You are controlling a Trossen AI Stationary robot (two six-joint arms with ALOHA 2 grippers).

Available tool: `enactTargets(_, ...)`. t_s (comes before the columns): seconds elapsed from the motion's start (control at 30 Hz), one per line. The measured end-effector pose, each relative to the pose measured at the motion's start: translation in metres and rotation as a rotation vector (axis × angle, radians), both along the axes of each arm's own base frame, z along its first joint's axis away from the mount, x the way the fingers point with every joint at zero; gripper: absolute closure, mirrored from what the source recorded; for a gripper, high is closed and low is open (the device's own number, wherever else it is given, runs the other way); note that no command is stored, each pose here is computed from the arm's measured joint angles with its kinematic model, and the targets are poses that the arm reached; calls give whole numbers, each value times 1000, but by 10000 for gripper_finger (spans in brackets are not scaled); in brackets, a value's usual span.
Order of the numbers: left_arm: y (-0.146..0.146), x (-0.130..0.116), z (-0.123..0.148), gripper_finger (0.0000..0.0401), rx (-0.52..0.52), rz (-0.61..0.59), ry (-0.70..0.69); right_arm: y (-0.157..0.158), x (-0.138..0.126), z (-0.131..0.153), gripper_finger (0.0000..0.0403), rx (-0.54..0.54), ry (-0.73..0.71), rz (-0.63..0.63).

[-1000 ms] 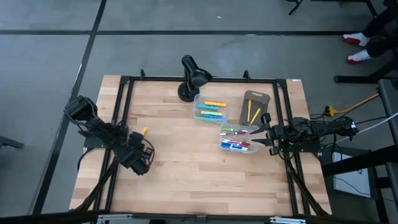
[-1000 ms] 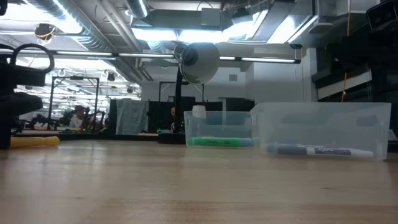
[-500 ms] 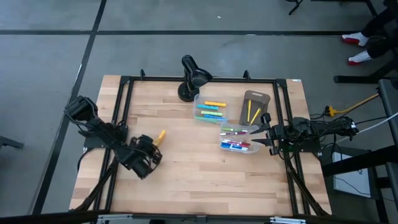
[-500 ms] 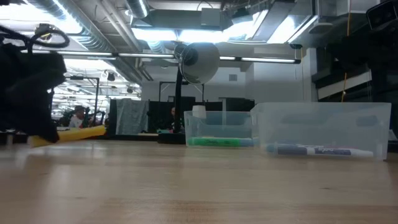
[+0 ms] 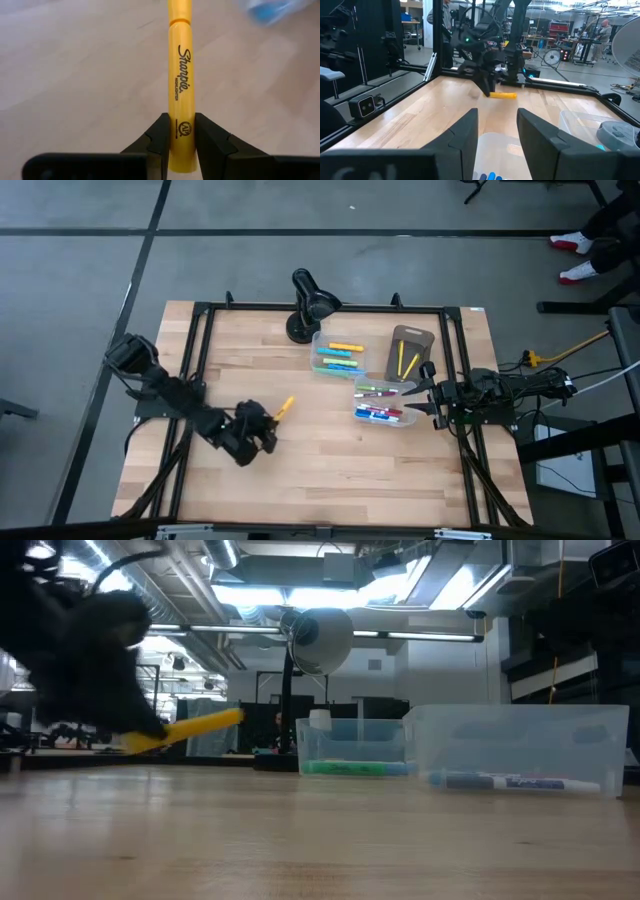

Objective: Pick & Place Markers
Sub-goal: Put the yellow highlighter pen into the top transparent bin

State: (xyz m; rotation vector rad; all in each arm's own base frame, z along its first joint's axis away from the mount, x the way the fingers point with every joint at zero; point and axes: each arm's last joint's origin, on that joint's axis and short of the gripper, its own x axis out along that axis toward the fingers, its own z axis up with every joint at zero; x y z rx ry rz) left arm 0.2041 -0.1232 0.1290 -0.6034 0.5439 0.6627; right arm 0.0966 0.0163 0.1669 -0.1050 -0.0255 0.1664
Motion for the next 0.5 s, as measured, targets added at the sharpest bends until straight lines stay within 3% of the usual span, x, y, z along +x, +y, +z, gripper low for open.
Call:
enactTargets(0.27,14,41,22,338,60,-154,-174,0,0,0,267,0,0,0)
enactTargets(0.5,28,62,40,338,112,-251,-314,0,0,0,267,0,-1,0)
